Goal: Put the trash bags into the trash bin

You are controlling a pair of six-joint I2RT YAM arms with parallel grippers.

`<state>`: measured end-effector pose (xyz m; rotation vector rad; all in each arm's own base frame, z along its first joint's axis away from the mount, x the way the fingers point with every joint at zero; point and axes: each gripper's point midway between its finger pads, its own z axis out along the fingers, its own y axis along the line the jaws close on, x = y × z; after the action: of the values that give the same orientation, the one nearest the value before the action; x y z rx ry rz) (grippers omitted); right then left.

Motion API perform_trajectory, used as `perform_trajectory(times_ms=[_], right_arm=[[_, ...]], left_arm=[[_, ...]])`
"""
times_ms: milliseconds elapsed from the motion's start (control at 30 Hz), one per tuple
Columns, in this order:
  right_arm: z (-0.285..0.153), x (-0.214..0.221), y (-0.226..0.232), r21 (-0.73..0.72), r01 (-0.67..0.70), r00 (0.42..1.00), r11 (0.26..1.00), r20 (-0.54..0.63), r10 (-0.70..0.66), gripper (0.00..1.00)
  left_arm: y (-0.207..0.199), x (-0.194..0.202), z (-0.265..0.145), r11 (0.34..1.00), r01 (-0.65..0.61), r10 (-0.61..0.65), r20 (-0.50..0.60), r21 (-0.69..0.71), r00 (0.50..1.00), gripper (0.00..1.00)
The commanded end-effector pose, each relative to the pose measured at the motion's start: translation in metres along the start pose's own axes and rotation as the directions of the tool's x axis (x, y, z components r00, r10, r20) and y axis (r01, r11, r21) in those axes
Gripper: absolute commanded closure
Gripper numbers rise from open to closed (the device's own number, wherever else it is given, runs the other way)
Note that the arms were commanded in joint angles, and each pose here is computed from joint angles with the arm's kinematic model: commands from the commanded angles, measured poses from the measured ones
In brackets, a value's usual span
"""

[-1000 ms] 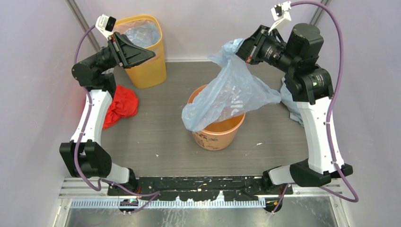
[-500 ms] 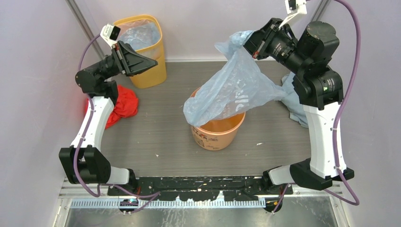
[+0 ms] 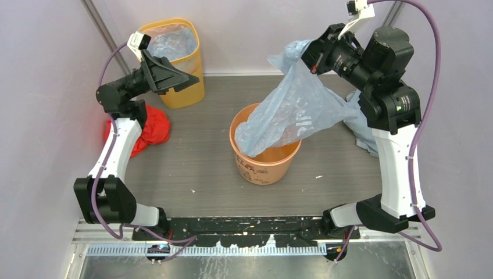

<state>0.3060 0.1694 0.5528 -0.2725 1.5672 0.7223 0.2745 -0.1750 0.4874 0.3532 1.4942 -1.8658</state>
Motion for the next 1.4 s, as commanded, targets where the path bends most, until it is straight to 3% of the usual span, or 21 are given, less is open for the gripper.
perform_trajectory(times_ms=[0, 200, 300, 367, 667, 967, 1167, 1367], right_arm=[[0.013, -0.008, 0.005, -0.03, 0.064, 0.997, 0.997, 0.043, -0.063, 0.99], [0.045, 0.013, 0.013, -0.037, 0.126, 0.992, 0.991, 0.0, -0.127, 0.99], [0.06, 0.025, 0.015, 0.012, 0.199, 0.979, 0.98, -0.037, -0.198, 0.99], [0.068, 0.032, 0.019, 0.034, 0.243, 0.969, 0.969, -0.058, -0.241, 0.99], [0.079, 0.036, 0.02, 0.159, 0.345, 0.939, 0.925, -0.047, -0.342, 0.99], [0.063, 0.023, 0.007, 0.26, 0.379, 0.923, 0.888, -0.044, -0.381, 0.99], [0.056, 0.021, 0.002, 0.287, 0.384, 0.921, 0.878, -0.049, -0.387, 0.99], [0.049, 0.023, 0.0, 0.291, 0.388, 0.92, 0.875, -0.058, -0.388, 0.99]], left_arm=[[-0.013, 0.012, 0.007, 0.996, -0.08, 0.081, -0.035, 0.027, 0.996, 0.0], [-0.002, 0.036, 0.016, 0.989, -0.098, 0.088, -0.099, -0.107, 0.991, 0.0], [0.025, 0.068, 0.022, 0.92, -0.208, 0.145, -0.205, -0.333, 0.968, 0.0], [0.033, 0.082, 0.021, 0.876, -0.26, 0.156, -0.272, -0.407, 0.95, 0.0], [0.04, 0.122, 0.02, 0.826, -0.301, 0.147, -0.333, -0.476, 0.931, 0.01], [0.046, 0.171, 0.037, 0.828, -0.327, 0.116, -0.432, -0.455, 0.894, 0.06], [0.059, 0.176, 0.032, 0.782, -0.357, 0.112, -0.448, -0.511, 0.887, 0.09], [0.079, 0.186, 0.049, 0.788, -0.35, 0.085, -0.474, -0.506, 0.876, 0.11]])
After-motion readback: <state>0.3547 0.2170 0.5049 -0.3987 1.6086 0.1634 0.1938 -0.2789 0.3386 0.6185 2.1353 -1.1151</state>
